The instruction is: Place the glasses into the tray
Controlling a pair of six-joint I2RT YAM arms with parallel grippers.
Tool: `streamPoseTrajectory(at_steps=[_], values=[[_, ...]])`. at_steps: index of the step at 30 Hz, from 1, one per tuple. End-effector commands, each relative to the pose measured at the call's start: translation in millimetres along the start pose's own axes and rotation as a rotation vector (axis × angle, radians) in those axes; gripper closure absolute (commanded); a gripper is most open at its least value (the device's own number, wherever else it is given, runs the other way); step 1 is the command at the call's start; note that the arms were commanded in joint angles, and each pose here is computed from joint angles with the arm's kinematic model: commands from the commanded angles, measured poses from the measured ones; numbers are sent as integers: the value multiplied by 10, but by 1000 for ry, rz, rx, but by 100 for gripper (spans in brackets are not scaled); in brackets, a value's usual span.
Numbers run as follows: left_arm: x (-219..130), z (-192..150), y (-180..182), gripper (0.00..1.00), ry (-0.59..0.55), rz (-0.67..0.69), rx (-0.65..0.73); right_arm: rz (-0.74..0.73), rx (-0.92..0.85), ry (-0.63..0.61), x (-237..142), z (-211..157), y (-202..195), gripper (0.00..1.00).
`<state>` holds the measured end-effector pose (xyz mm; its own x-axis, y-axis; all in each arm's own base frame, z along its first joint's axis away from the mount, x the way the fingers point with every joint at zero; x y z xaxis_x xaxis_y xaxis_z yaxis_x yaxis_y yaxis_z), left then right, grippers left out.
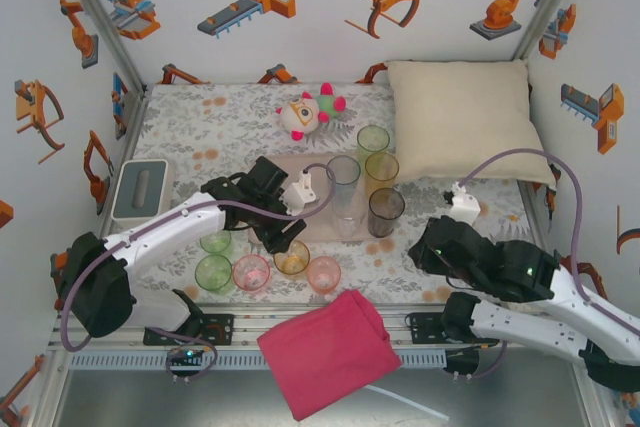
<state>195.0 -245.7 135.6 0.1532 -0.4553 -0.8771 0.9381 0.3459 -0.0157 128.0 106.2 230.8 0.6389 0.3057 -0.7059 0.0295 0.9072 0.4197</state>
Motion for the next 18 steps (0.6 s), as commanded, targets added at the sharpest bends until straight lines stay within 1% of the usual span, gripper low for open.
streamPoseTrajectory(at_steps=[1, 4, 6, 11, 13, 18], values=[[4, 7, -27, 45, -4, -7, -3, -6, 30, -40, 15, 34, -43, 75], [13, 2, -30, 49, -1, -10, -4, -5, 33, -45, 29, 28, -53, 75], [15, -2, -33, 54, 0, -10, -3, -6, 36, -50, 28, 33, -61, 75], [40, -7, -40, 55, 9, -12, 0, -7, 36, -54, 39, 29, -74, 75], [58, -6, -47, 61, 14, -13, 5, -9, 38, -55, 50, 22, -80, 75], [64, 8, -39, 62, 18, -3, 12, -4, 43, -61, 73, 14, -85, 76]])
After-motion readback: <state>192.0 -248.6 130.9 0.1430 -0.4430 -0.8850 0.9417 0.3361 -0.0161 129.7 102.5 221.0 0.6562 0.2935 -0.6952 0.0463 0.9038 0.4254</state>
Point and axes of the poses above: each hand's point on the last joint's axis, 136 mm out from that joint toward the fingers, its own x axis out along the fingers, its own y axis along the line the jaws close on, z = x × y, the point moved 2 cm from there along -x, back along the fingers, and after that the axes turned 5 degrees about x, right-handed, at the moved point
